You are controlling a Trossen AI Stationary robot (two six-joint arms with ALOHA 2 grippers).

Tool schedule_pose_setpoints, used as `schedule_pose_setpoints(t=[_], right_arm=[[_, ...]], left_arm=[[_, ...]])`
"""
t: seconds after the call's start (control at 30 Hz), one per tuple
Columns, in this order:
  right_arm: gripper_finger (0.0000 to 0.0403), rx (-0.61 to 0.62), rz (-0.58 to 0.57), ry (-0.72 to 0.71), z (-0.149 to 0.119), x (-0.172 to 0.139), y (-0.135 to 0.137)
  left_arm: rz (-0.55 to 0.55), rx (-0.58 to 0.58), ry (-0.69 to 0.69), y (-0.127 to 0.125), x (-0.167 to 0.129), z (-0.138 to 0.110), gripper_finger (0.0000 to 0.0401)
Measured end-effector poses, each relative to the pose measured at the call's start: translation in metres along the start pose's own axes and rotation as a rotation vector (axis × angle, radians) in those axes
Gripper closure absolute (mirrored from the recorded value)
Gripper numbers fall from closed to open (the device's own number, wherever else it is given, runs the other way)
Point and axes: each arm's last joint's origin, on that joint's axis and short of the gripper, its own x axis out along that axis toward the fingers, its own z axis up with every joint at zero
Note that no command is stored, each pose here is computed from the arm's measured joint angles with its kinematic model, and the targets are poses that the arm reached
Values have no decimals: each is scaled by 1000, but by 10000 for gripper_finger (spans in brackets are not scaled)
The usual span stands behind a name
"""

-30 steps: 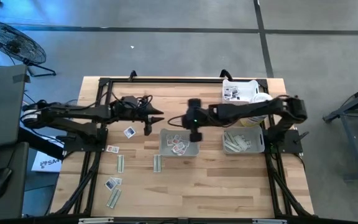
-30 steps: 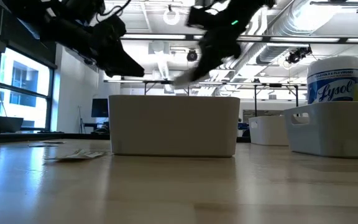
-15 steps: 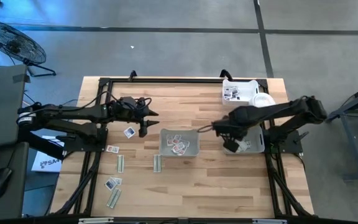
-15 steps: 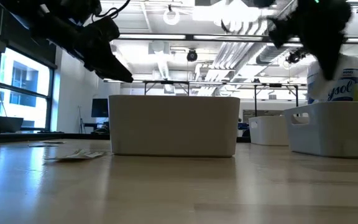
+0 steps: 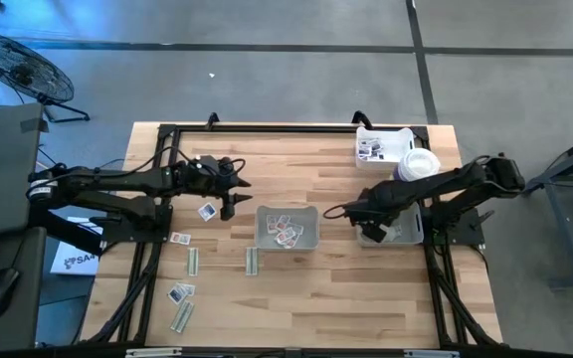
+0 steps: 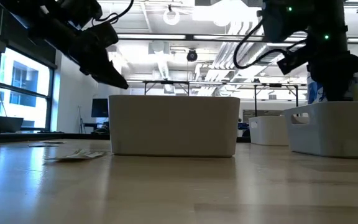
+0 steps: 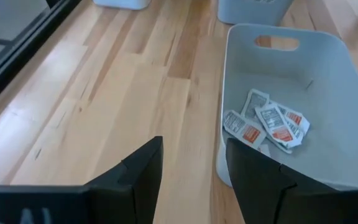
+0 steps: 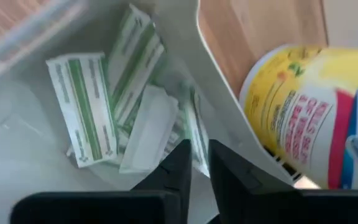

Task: Pick & Place First Aid Supplies
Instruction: Put the green pad into the right gray bin

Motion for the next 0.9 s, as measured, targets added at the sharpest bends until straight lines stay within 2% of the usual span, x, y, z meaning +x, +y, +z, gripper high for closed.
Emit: schedule_pose_setpoints(t=[0.17,0.37,0.53,0.73,0.9], right_arm=[[325,-7,0,-54,5,-11,0],[316,-11,27,-189,17,-45,-1],[316,-48,12,-426,33,-74,-1],[316,-196,50,-733,55,-107,7],[321,-274,58,-966,70,-124,15]], left_arm=[[-6,-23,8,0,0,-1,227],[-106,-75,111,-4,-1,-11,227],[-137,-113,186,-13,-1,-17,227],[-228,-125,233,-40,-3,-20,227],[-230,-113,257,-67,-8,-24,227]])
